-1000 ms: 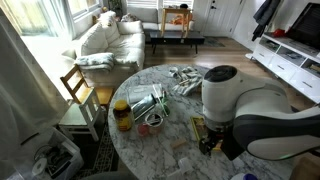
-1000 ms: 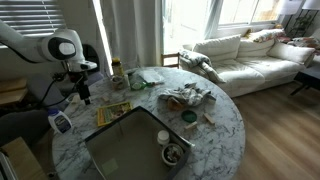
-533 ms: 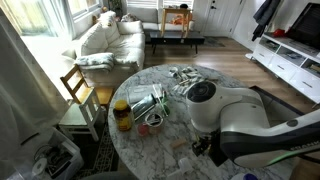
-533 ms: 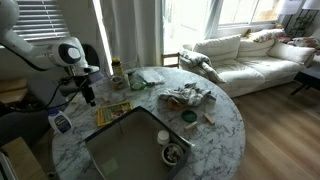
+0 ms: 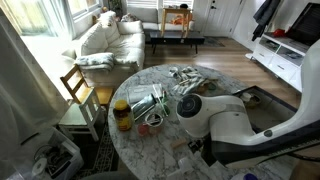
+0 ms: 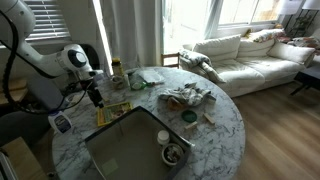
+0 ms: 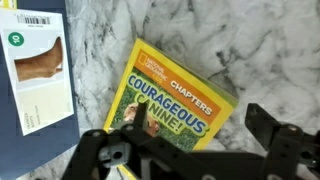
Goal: Put the wooden block in the middle of the book
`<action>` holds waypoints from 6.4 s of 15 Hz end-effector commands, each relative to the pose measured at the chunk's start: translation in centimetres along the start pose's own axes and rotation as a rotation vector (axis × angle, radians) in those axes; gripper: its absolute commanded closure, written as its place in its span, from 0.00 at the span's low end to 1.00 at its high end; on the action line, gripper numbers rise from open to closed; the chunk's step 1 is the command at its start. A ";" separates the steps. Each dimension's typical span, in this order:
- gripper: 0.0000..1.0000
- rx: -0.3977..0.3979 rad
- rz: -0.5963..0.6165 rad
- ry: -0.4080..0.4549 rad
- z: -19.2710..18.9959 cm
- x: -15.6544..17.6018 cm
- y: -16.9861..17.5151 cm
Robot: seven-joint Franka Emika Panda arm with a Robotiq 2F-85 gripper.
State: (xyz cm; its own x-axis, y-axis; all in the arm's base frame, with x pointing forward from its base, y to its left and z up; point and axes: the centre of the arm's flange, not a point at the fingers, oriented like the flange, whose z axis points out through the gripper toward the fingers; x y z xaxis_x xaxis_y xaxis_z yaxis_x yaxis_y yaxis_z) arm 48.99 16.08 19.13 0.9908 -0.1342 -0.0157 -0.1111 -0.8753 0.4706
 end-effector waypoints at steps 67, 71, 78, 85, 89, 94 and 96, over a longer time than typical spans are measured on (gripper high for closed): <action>0.00 0.205 -0.081 0.151 -6.2 2.6 12.0; 0.00 0.208 -0.093 0.153 -6.1 2.6 11.9; 0.00 0.248 -0.543 0.244 -4.8 3.1 8.3; 0.00 0.359 -0.908 0.285 -4.3 3.6 3.8; 0.00 0.360 -1.078 0.321 -3.7 3.9 1.2; 0.00 0.316 -1.171 0.369 -2.7 4.5 0.2; 0.00 0.307 -1.180 0.402 -2.6 4.8 -0.3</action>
State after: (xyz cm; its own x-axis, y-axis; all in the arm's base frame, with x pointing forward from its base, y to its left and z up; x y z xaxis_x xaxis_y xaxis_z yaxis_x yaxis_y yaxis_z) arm 53.19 16.65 22.35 0.4914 0.8709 -0.0074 0.8668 -0.4882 0.1013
